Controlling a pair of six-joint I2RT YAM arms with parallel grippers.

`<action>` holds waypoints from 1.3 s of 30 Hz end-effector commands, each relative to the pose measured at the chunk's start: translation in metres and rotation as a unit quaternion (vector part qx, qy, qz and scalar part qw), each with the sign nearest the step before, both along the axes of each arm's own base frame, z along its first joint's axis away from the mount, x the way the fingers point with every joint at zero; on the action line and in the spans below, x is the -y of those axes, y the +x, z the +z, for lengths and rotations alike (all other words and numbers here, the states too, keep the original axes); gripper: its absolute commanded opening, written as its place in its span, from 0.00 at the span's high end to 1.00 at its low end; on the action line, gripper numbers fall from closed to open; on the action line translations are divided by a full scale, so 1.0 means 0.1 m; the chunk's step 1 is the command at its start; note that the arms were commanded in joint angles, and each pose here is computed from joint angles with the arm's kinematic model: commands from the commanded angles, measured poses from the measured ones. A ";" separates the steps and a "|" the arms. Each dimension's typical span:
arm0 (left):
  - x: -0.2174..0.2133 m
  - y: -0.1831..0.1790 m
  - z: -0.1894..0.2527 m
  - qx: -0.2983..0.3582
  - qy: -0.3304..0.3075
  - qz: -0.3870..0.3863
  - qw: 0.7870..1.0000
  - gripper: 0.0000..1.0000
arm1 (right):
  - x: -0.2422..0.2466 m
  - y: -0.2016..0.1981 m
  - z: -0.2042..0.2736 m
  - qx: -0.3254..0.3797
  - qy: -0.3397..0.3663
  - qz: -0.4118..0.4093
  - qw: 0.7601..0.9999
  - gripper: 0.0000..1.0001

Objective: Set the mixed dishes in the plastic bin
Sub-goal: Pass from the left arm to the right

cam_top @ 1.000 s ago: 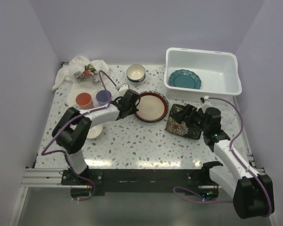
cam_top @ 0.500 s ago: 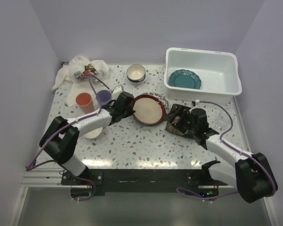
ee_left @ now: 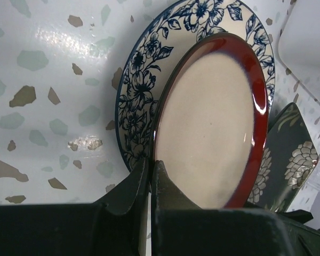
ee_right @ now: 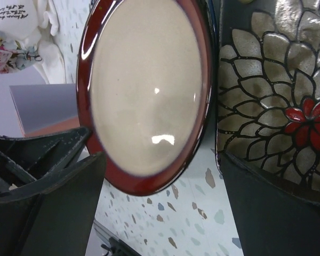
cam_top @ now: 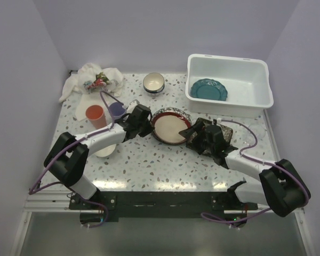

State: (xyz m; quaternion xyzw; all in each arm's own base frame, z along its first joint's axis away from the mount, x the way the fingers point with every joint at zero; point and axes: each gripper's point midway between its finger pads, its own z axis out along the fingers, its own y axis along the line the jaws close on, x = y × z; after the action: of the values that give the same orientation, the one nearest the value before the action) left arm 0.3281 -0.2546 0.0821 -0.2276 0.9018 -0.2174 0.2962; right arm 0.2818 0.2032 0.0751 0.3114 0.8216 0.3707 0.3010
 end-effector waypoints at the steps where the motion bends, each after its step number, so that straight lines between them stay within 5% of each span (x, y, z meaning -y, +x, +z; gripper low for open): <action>1: 0.34 -0.09 0.38 0.004 -0.096 -0.043 0.994 1.00 | -0.05 0.12 0.07 0.010 0.016 -0.031 0.999 0.08; 17: 0.49 -0.19 0.56 0.001 -0.161 -0.060 0.985 1.00 | -0.17 0.13 0.02 0.004 0.037 -0.024 0.999 0.16; 29: 0.50 -0.24 0.53 -0.005 -0.166 -0.073 0.983 1.00 | -0.04 0.09 0.23 0.036 0.026 -0.038 0.998 0.57; 39: 0.54 -0.29 0.53 -0.006 -0.176 -0.089 0.980 0.97 | 0.06 0.10 0.55 0.078 0.030 -0.053 0.995 0.82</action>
State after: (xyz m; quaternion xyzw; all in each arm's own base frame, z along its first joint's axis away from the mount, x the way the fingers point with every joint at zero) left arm 0.2966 -0.2738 0.0813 -0.2430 0.9008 -0.2904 0.2125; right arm 0.2786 0.1900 0.0892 0.3488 0.8000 0.3603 0.3293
